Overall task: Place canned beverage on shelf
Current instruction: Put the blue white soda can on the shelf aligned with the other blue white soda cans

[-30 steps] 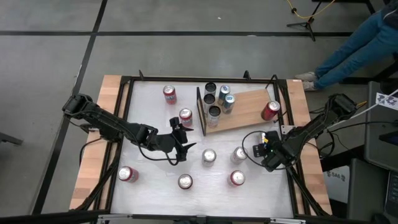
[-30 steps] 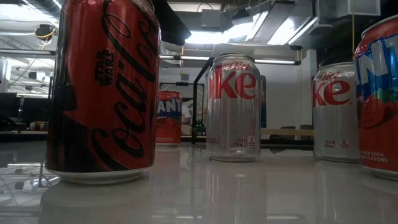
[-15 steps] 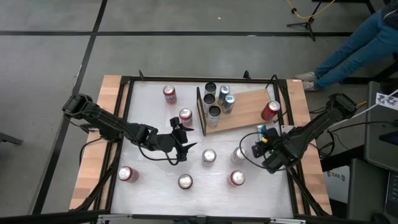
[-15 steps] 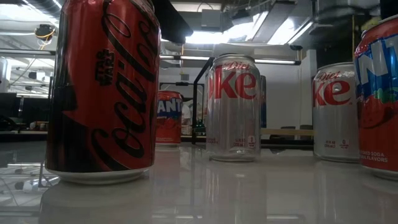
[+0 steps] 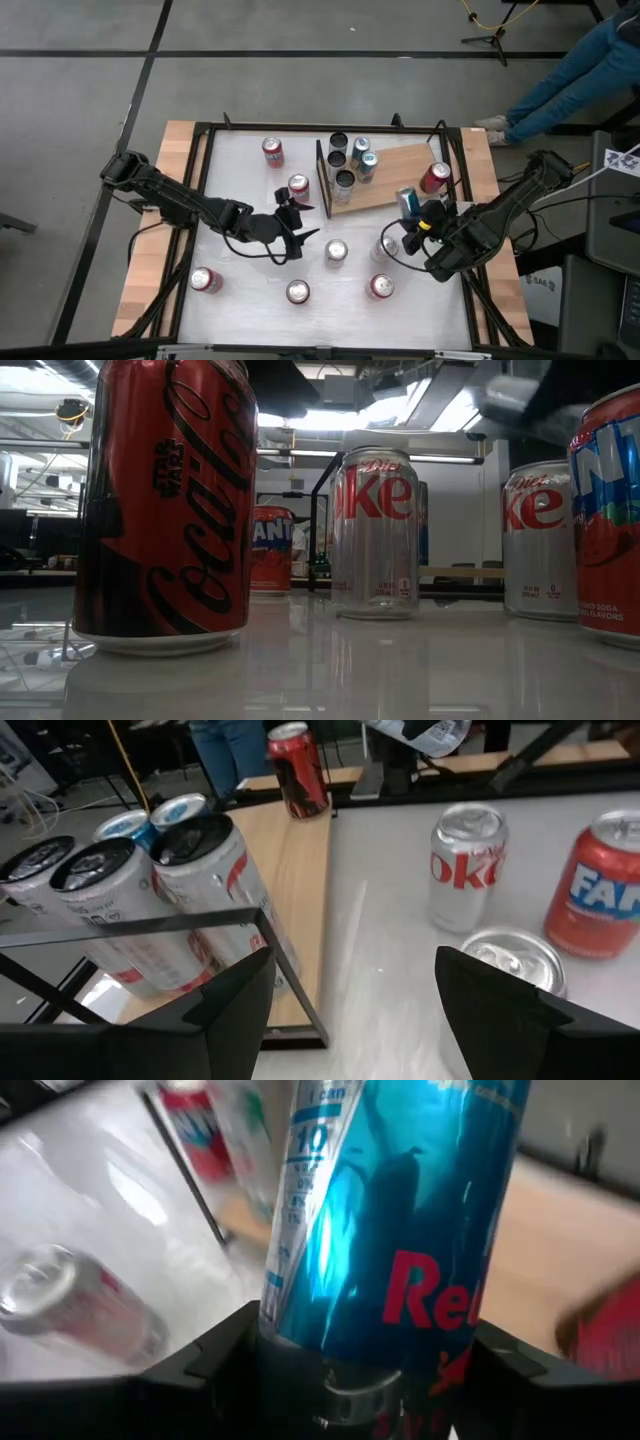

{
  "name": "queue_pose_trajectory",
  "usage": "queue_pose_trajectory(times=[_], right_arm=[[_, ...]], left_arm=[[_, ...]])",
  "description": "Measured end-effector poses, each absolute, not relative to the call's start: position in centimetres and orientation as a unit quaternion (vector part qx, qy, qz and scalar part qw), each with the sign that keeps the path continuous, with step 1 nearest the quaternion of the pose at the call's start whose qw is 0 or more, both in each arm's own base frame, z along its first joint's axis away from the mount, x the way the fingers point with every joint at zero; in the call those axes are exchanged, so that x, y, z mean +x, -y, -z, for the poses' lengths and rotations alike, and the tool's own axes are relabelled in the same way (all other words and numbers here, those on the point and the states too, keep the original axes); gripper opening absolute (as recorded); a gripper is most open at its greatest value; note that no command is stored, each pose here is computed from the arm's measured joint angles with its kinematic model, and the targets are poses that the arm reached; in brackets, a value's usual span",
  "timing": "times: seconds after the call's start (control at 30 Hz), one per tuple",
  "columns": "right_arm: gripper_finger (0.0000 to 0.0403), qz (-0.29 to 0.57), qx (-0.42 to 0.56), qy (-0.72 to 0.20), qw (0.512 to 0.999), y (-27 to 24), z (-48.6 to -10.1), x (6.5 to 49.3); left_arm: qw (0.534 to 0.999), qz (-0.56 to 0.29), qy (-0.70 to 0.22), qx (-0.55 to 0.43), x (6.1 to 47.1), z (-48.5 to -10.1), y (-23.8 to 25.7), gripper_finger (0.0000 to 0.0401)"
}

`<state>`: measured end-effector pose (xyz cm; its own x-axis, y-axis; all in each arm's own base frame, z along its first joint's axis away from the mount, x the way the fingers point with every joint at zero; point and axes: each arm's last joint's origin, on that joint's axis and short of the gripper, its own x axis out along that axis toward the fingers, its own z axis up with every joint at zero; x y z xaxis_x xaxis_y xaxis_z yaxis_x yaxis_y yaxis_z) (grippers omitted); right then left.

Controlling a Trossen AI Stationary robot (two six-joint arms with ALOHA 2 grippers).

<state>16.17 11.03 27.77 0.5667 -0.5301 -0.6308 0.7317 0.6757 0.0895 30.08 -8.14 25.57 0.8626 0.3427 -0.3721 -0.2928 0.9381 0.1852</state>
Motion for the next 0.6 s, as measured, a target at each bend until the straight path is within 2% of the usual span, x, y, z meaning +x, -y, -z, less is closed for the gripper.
queue_pose_trajectory(times=[0.27, 0.6], right_arm=[[0.0238, 0.331, 0.056, -0.221, 0.916, -11.6, -28.8, 17.4], [0.0238, 0.306, -0.015, -0.2, 0.931, -12.1, -29.6, 18.7]], left_arm=[[0.961, -0.196, -0.185, 0.058, 30.2, -25.9, 7.8, 0.0266], [0.961, -0.201, -0.185, 0.05, 30.4, -25.9, 7.3, 0.0275]])
